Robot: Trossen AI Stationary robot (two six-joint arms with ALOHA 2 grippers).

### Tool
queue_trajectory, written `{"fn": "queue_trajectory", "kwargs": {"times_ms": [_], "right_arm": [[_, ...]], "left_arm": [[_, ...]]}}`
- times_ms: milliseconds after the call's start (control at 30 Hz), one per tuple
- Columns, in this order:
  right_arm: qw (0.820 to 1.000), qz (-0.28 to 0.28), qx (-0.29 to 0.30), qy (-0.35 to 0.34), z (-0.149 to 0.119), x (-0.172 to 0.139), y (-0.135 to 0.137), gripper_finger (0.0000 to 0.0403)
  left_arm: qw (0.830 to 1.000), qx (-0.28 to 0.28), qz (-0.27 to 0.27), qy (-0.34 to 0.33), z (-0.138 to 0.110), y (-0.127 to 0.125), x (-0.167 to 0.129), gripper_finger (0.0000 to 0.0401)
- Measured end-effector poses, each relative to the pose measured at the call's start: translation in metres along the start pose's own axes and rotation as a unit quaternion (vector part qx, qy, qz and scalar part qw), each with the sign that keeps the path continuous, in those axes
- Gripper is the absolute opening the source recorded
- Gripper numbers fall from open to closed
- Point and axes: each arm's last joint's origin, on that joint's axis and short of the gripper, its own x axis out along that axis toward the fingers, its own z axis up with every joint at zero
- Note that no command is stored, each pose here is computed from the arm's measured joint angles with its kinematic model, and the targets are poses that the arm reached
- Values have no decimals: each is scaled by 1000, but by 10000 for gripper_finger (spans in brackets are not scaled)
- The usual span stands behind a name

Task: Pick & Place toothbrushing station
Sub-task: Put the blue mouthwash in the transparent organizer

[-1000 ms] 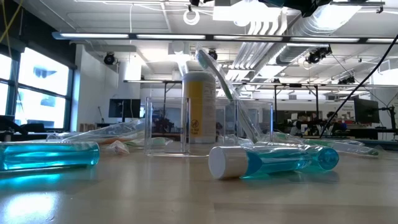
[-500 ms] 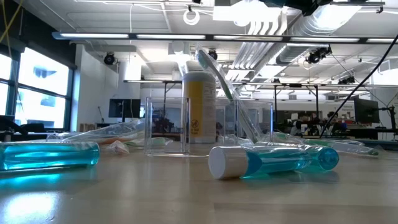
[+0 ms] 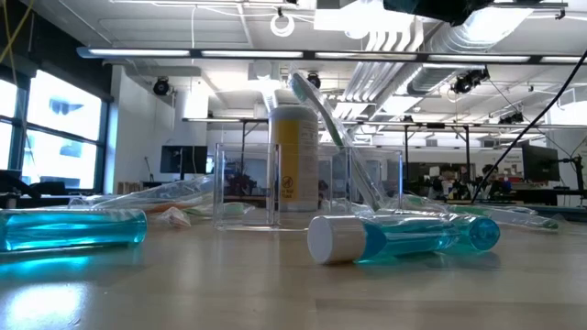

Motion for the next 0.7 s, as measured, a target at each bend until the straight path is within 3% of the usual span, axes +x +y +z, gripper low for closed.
{"fn": "queue_trajectory", "kwargs": {"times_ms": [167, 300, 500, 700], "right_arm": [[1000, -30, -3, -3, 4, -11, 3, 265], [999, -51, -13, -3, 7, -22, 4, 296], [995, -95, -31, 7, 5, -29, 6, 306], [994, -96, -41, 12, 3, -28, 6, 306]], "left_arm": [[999, -13, -9, 31, 9, 4, -19, 90], [996, -33, -35, 77, 13, 4, -40, 90], [978, -63, -100, 170, 4, 2, -60, 90], [961, -49, -114, 248, -13, 2, -63, 90]]}}
